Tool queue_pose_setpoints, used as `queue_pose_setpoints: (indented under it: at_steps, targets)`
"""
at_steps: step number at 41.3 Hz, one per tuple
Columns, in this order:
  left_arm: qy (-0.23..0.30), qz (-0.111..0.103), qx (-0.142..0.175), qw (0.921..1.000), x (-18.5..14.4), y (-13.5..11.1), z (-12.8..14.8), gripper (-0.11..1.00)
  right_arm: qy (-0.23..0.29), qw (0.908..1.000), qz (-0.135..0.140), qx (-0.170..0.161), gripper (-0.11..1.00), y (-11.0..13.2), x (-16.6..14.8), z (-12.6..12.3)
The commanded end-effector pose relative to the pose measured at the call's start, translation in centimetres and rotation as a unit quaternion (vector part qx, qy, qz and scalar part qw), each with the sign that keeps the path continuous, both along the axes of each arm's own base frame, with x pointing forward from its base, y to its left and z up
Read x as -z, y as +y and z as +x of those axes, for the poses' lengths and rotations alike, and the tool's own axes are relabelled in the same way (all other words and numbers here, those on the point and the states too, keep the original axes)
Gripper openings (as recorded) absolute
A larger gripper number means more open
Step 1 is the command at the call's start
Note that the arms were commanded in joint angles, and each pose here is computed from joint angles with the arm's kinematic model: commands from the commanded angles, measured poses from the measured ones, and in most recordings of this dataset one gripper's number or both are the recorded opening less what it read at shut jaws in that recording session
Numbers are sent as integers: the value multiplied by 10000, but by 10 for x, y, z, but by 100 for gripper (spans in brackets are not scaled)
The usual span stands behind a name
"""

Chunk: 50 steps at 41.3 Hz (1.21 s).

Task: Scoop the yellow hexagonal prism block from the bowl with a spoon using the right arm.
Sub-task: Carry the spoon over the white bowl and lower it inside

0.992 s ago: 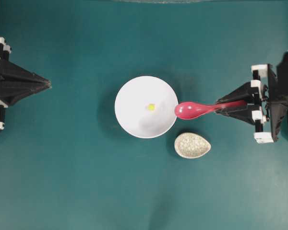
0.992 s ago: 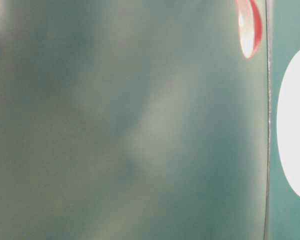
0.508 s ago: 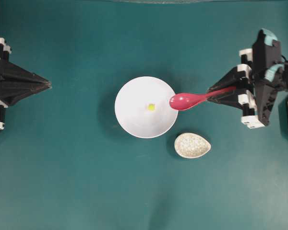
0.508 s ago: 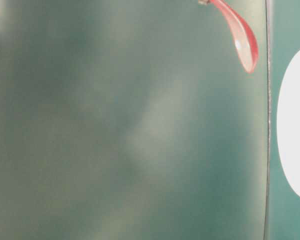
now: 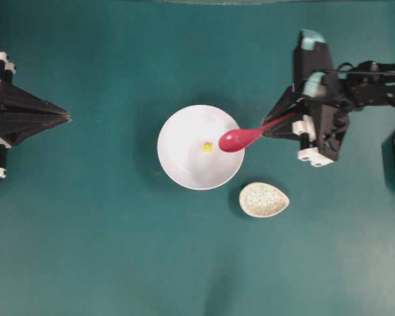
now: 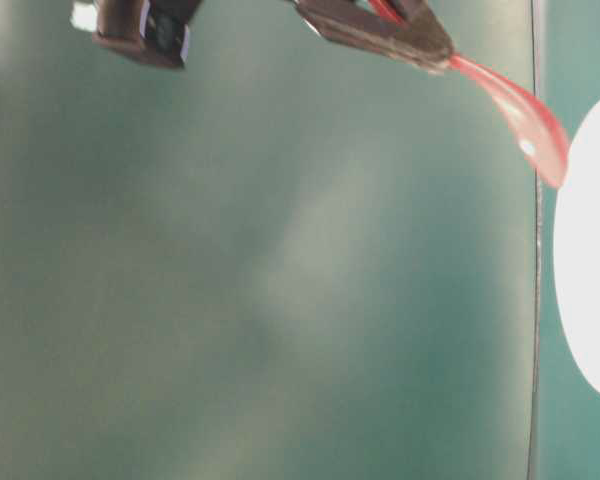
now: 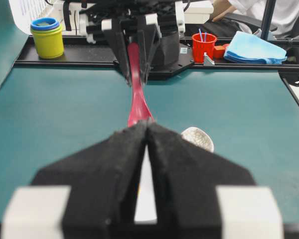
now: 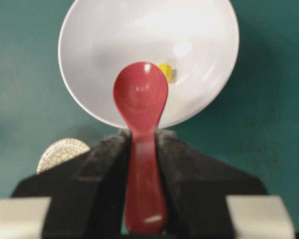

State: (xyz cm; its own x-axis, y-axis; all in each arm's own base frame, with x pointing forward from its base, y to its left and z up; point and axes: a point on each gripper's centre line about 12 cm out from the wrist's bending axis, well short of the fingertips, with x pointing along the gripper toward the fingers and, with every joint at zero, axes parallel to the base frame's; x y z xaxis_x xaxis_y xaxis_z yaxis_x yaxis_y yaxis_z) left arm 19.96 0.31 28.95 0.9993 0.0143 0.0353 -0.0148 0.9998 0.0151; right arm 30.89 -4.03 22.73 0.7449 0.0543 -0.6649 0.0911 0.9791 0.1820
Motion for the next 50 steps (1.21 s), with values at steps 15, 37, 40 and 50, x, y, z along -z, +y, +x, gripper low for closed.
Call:
queue_pose_setpoints:
  at_steps: [15, 37, 40, 50]
  targets:
    - [-107, 32, -5, 9999, -10, 0, 3, 8, 473, 9986, 119, -217, 25, -14, -3, 38]
    - [-145, 71, 1, 9999, -11, 0, 2, 8, 942, 9946, 431, -115, 25, -15, 9, 41]
    - [-145, 71, 1, 9999, -11, 0, 2, 8, 982, 9942, 433, -69, 25, -16, 11, 41]
    - [-137, 63, -1, 9999, -11, 0, 2, 8, 1112, 9924, 527, 57, 25, -17, 15, 44]
